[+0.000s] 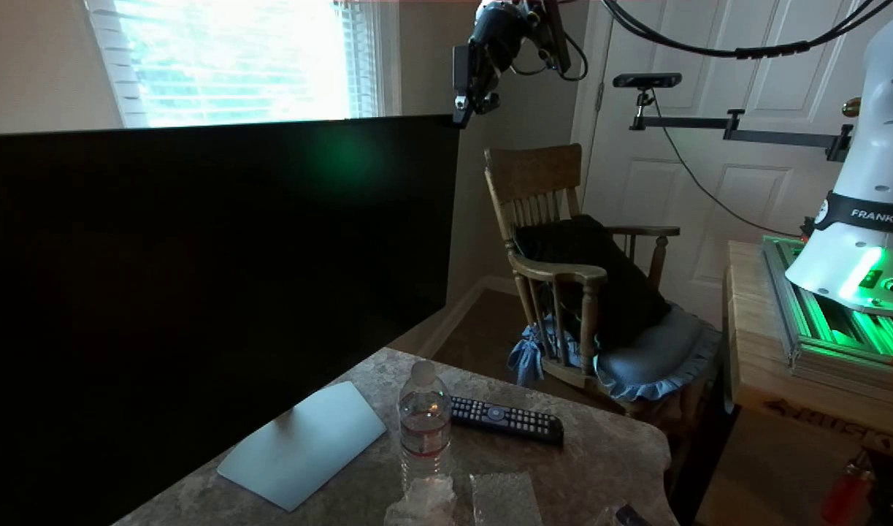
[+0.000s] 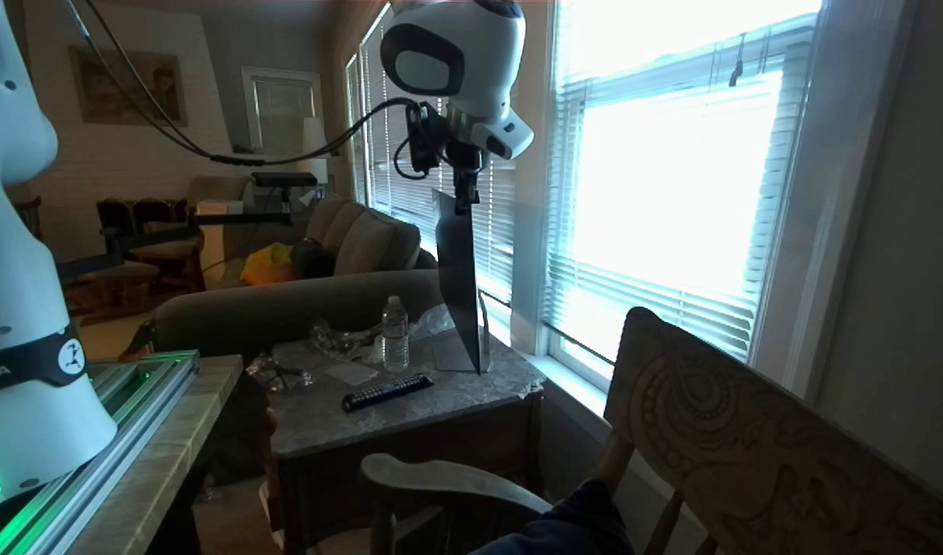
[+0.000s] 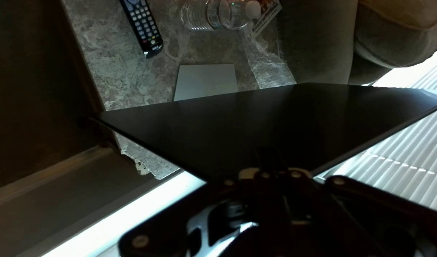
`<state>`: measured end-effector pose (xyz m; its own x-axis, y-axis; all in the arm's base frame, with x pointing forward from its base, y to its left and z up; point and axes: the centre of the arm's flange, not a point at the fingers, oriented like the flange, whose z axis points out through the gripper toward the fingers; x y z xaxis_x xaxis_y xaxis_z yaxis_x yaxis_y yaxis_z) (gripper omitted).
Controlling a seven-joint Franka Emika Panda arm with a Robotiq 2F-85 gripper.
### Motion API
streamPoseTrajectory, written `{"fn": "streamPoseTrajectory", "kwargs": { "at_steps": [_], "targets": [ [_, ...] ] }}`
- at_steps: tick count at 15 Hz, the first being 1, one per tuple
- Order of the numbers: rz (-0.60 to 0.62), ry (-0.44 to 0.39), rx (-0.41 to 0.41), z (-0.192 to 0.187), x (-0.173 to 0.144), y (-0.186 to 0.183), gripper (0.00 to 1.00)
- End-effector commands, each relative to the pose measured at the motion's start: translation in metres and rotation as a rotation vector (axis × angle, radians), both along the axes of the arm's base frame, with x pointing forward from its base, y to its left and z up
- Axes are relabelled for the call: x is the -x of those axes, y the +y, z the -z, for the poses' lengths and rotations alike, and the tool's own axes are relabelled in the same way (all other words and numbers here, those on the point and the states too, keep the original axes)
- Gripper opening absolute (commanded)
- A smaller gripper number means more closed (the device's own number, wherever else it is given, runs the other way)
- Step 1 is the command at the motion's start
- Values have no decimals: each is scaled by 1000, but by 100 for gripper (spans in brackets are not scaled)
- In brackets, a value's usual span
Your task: Slightly push the monitor screen
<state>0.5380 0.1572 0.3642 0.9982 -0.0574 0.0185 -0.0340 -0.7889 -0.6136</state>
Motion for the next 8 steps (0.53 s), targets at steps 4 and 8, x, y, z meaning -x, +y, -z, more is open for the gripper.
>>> {"fn": "streamPoseTrajectory", "kwargs": {
  "at_steps": [4, 8],
  "targets": [
    [0, -41, 13, 2, -10, 5, 0],
    [-12, -70, 53, -1, -11, 9, 0]
  ]
}}
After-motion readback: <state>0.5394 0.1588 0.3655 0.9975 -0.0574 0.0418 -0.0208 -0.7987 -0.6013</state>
